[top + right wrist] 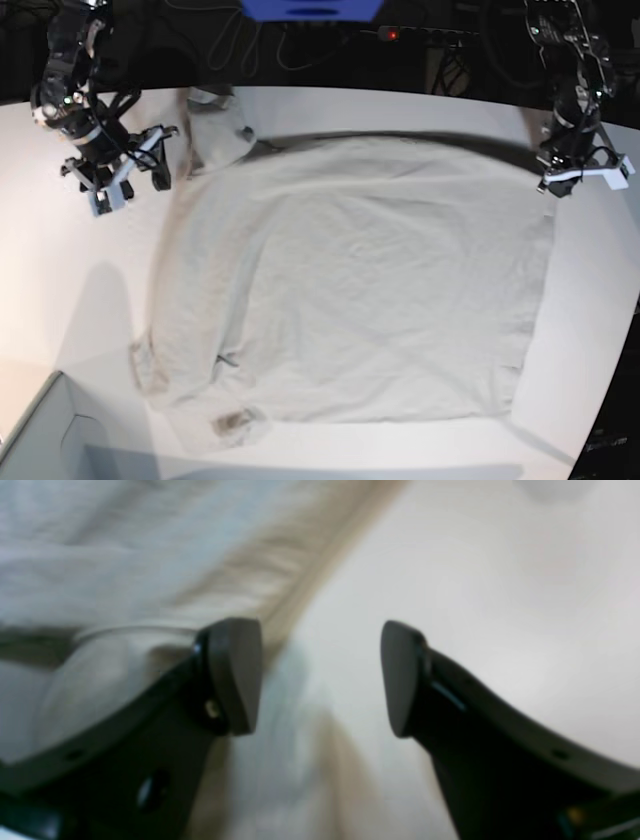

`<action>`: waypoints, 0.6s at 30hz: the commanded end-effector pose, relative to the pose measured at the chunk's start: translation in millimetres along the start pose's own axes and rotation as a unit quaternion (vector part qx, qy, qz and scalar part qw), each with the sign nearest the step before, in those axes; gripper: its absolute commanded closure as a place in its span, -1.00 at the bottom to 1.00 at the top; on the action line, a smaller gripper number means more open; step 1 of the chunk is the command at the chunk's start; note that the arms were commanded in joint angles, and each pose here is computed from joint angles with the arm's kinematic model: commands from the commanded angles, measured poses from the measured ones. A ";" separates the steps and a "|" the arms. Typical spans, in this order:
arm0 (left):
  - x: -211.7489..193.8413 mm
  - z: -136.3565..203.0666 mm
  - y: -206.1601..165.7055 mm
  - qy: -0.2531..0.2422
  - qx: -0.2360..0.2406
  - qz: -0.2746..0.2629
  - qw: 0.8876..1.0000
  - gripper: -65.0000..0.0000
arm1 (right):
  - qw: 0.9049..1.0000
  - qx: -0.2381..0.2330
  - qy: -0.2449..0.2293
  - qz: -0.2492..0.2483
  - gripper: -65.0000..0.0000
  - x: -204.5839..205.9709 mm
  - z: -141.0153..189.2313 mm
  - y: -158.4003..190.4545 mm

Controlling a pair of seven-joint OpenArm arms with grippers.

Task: Layout the t-shirt on the table in an organized manner, then fold the t-shirt properly
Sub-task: 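Release the shirt with the right gripper and move it toward the collar, then grasp the bunched shoulder fabric with the right gripper and pull it outward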

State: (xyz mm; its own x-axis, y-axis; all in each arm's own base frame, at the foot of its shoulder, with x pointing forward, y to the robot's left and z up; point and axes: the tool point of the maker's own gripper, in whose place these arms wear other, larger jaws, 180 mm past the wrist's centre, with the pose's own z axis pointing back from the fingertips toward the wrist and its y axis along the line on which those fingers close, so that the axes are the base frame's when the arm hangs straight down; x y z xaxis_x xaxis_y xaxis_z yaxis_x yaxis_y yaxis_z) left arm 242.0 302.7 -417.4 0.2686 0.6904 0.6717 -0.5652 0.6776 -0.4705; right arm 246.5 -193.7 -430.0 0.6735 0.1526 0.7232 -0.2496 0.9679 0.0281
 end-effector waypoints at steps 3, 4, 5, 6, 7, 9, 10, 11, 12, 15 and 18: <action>14.7 0.5 -6.1 -0.022 -0.011 -0.005 1.000 1.00 | 1.000 0.009 -0.015 -0.002 -0.16 22.6 -9.0 1.7; 14.7 0.5 -6.1 -0.022 -0.011 -0.005 1.000 1.00 | 1.000 0.010 -0.011 -0.004 -0.17 24.7 -11.6 1.6; 14.7 0.5 -6.1 -0.022 -0.011 -0.005 1.000 1.00 | 1.000 0.012 -0.009 -0.006 -0.17 27.8 -14.6 3.6; 14.7 0.5 -6.1 -0.022 -0.011 -0.005 1.000 1.00 | 1.000 0.014 -0.005 -0.010 -0.17 28.8 -17.5 5.5; 14.7 0.5 -6.1 -0.022 -0.011 -0.005 1.000 1.00 | 1.000 0.016 0.001 -0.012 -0.17 29.3 -20.5 6.5; 14.7 0.5 -6.1 -0.022 -0.011 -0.005 1.000 1.00 | 1.000 0.020 0.015 -0.017 -0.16 29.2 -27.8 7.4; 14.7 0.5 -6.1 -0.022 -0.011 -0.005 1.000 1.00 | 0.999 0.024 0.023 -0.021 -0.16 27.8 -31.5 9.5; 14.7 0.5 -6.1 -0.022 -0.011 -0.005 1.000 1.00 | 0.999 0.028 0.030 -0.026 -0.16 25.8 -34.9 12.2; 14.7 0.5 -6.1 -0.022 -0.011 -0.005 1.000 1.00 | 0.998 0.031 0.035 -0.030 -0.16 23.8 -37.8 12.9; 14.7 0.5 -6.1 -0.022 -0.011 -0.005 1.000 1.00 | 0.997 0.040 0.045 -0.041 -0.16 19.9 -45.8 15.4; 14.7 0.5 -6.1 -0.022 -0.011 -0.005 1.000 1.00 | 0.996 0.048 0.051 -0.050 -0.15 16.0 -50.4 20.5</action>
State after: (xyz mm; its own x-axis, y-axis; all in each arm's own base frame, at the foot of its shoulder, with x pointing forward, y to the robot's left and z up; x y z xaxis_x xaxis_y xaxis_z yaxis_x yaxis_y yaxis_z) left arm 242.2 303.2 -416.9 0.2673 0.6899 0.6727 -0.5649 0.6778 -0.4706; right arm 274.7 -162.9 -464.9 0.7975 0.0827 0.5976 -0.2238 0.9604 0.1658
